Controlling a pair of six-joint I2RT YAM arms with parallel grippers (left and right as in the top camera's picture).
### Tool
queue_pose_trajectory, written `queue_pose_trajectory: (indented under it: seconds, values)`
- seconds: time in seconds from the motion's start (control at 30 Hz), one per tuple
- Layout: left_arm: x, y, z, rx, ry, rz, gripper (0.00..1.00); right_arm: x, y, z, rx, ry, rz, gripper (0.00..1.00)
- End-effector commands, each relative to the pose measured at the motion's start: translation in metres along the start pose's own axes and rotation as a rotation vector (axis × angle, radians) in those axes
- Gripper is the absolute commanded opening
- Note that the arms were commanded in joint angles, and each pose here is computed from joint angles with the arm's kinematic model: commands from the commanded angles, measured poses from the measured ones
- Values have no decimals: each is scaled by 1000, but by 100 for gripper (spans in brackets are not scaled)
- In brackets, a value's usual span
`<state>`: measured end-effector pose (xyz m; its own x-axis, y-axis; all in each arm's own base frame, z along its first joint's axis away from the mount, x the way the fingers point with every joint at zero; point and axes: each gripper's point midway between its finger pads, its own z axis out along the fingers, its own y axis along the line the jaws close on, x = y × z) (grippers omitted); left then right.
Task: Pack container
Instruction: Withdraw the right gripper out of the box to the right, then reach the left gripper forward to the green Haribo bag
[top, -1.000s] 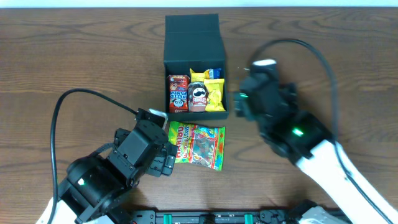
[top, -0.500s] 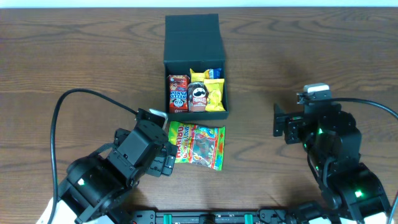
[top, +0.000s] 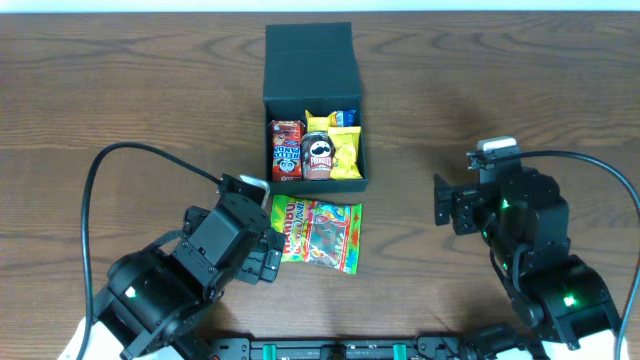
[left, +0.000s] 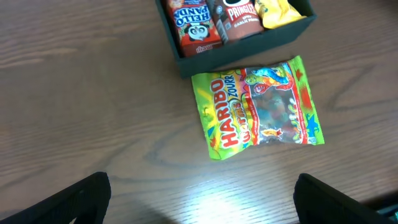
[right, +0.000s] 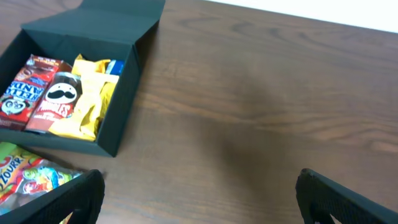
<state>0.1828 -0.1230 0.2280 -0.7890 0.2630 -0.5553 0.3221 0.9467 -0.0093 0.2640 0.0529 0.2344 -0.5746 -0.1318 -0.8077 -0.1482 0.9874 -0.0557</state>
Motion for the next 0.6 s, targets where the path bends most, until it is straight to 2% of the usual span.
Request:
queue_pose_trajectory:
  seconds: [0.0,0.17,0.27,0.4,0.47,0.57]
  values:
    - [-9,7,1,-46,-39,-14,95,6,-2,2,4,21,-10,99]
    - [-8,-2,1,7,-29,-18,95,13,-3,2,5,49,-13,99]
    - [-22,-6,1,21,-85,-32,95,13,-2,2,5,49,-13,99]
    - [-37,-40,-3,201,-116,-96,95,13,-3,2,5,49,-13,99]
    - [-42,-42,-1,216,-113,-247,95,13,-2,2,5,49,-13,99]
    - [-36,-30,8,147,-59,-657,95,13,-3,2,5,49,-13,99]
